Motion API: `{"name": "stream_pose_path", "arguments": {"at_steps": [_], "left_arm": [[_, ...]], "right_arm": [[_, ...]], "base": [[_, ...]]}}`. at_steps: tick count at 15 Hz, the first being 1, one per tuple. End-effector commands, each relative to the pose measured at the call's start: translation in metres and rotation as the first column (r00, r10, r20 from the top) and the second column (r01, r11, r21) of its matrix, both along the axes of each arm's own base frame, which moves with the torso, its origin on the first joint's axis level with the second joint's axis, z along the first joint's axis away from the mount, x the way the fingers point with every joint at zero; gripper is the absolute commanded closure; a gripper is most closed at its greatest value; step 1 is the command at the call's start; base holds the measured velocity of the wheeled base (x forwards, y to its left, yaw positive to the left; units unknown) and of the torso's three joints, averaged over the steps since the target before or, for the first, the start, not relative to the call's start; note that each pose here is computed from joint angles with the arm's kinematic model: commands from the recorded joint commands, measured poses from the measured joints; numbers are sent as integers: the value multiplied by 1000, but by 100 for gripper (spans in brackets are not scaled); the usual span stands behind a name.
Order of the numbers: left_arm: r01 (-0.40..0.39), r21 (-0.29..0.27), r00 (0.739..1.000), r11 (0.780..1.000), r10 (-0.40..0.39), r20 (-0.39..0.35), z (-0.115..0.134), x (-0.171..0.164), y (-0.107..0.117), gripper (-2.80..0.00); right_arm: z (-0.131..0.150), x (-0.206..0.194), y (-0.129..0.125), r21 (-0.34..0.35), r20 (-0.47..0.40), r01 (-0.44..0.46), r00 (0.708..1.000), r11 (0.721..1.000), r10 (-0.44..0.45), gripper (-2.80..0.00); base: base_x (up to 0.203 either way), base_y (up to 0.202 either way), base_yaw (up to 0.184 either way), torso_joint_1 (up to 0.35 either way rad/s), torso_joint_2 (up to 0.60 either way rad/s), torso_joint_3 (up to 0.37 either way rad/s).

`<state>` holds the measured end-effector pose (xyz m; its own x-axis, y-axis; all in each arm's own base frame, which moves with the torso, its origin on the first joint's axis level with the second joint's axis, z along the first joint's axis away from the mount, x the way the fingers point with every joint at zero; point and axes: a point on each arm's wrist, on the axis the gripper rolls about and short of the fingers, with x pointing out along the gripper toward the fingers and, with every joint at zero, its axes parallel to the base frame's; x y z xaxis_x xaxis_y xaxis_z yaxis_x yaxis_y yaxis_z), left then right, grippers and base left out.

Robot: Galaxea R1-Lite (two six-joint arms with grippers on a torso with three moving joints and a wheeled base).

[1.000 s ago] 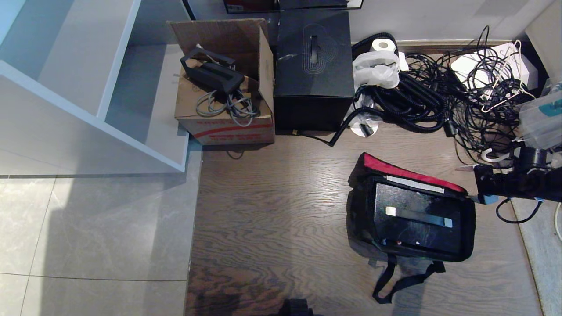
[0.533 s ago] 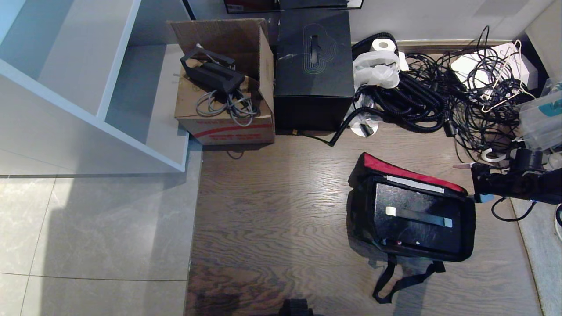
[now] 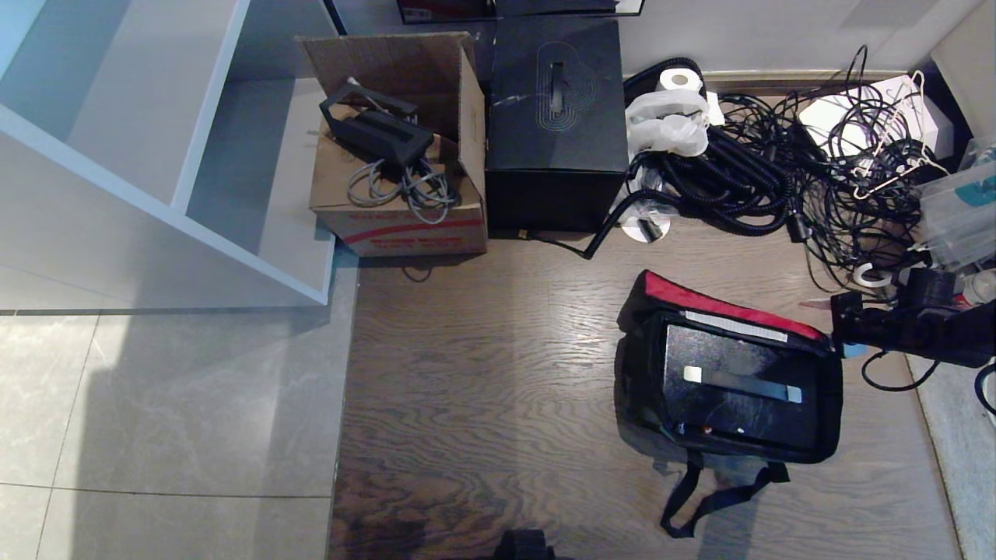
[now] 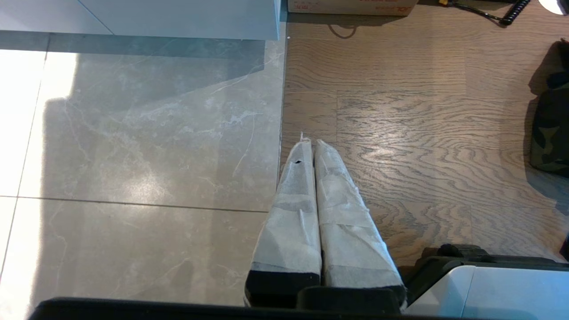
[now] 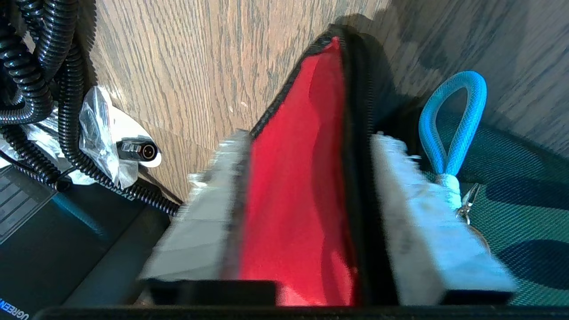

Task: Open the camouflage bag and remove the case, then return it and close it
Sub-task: Close the top of the storage box

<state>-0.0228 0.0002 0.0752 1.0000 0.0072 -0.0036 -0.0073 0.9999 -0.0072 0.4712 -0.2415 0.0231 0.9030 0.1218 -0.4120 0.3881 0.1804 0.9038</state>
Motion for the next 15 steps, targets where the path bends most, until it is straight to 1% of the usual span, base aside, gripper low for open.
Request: {"name": "stream_pose_path", "arguments": {"at_steps": [1, 4, 8, 9, 10, 11, 13, 15], "left_arm": [[0, 0, 1000, 1000, 0, 1, 0, 0, 0, 0], [0, 0, 1000, 1000, 0, 1, 0, 0, 0, 0], [0, 0, 1000, 1000, 0, 1, 0, 0, 0, 0], [0, 0, 1000, 1000, 0, 1, 0, 0, 0, 0], [0, 0, 1000, 1000, 0, 2, 0, 0, 0, 0], [0, 0, 1000, 1000, 0, 1, 0, 0, 0, 0], [0, 0, 1000, 1000, 0, 2, 0, 0, 0, 0], [0, 0, 1000, 1000, 0, 1, 0, 0, 0, 0]], "right_arm": [[1, 0, 0, 0, 6, -1, 1000, 1000, 1, 0], [12, 0, -1, -15, 32, 0, 999, 1000, 0, 0], [45, -11, 4, -27, 74, -30, 997, 999, 32, 0], [56, -17, 6, -40, 83, -36, 996, 999, 39, 0], [60, -24, 8, -54, 77, -45, 996, 998, 49, 0], [61, -33, 10, -73, 68, -64, 995, 995, 69, 0], [61, -54, 19, -132, 47, -128, 990, 983, 135, 0], [58, -76, 28, -215, 12, -189, 981, 958, 196, 0]], "base": [[0, 0, 0, 0, 0, 0], [0, 0, 0, 0, 0, 0], [0, 0, 0, 0, 0, 0], [0, 0, 0, 0, 0, 0], [0, 0, 0, 0, 0, 0], [0, 0, 0, 0, 0, 0], [0, 0, 0, 0, 0, 0], [0, 0, 0, 0, 0, 0]]}}
